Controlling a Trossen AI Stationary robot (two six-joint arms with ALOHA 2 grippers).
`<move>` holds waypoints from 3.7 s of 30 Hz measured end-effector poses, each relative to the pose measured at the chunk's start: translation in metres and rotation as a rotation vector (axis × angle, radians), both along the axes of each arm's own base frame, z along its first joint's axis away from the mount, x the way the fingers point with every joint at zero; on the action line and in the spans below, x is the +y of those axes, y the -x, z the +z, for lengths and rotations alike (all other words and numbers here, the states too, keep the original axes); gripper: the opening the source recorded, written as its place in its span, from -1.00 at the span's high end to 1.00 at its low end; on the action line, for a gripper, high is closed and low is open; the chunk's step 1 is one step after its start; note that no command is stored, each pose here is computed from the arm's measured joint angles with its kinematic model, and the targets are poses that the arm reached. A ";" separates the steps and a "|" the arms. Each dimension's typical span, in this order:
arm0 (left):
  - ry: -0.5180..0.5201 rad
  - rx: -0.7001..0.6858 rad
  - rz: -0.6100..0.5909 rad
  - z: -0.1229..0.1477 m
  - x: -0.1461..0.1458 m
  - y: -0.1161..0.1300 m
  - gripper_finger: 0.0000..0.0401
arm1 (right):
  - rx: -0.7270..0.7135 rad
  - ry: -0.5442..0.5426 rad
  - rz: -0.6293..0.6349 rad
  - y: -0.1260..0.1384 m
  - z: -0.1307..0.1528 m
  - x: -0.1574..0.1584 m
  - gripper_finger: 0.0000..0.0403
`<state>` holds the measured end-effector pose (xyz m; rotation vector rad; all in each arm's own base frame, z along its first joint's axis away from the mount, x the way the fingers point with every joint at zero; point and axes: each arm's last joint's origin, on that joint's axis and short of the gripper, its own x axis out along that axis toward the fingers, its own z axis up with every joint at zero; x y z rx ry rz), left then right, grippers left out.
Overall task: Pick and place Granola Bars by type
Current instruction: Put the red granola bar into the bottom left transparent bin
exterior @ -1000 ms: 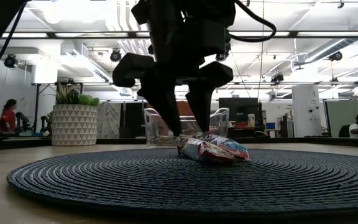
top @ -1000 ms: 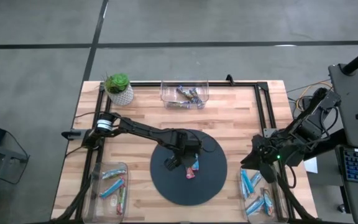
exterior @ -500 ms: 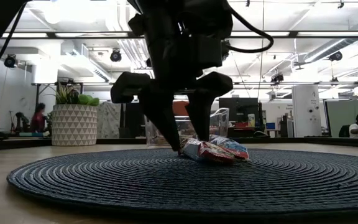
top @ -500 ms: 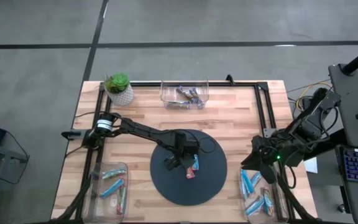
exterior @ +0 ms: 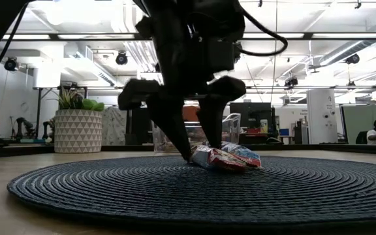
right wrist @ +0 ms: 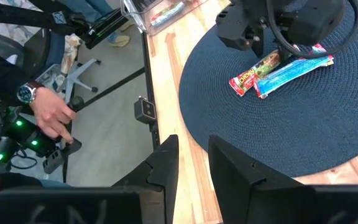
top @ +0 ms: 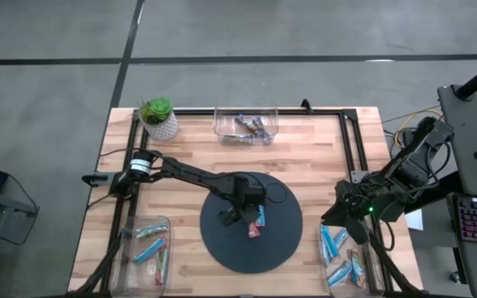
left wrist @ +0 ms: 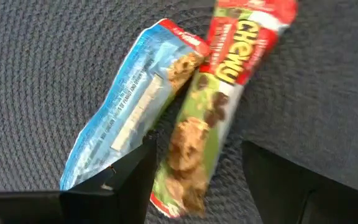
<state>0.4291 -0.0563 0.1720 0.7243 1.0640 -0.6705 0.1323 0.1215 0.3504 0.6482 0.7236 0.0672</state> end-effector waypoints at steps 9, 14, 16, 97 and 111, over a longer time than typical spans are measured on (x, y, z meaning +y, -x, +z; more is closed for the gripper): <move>-0.029 -0.008 0.035 -0.011 0.001 -0.006 -0.09 | -0.002 -0.001 -0.001 0.000 0.000 0.000 0.60; -0.026 0.001 0.051 -0.011 0.001 -0.005 -0.07 | -0.001 0.003 -0.001 0.000 0.000 0.000 0.62; -0.024 0.025 0.070 -0.010 0.002 -0.003 -0.01 | 0.001 0.004 -0.001 0.000 -0.001 0.000 0.61; 0.343 0.397 1.653 0.145 -0.105 0.228 0.71 | -0.061 0.186 0.144 0.000 -0.002 0.000 0.61; 0.583 0.617 2.120 0.124 -0.143 0.290 0.71 | -0.065 0.194 0.151 0.000 -0.002 0.000 0.60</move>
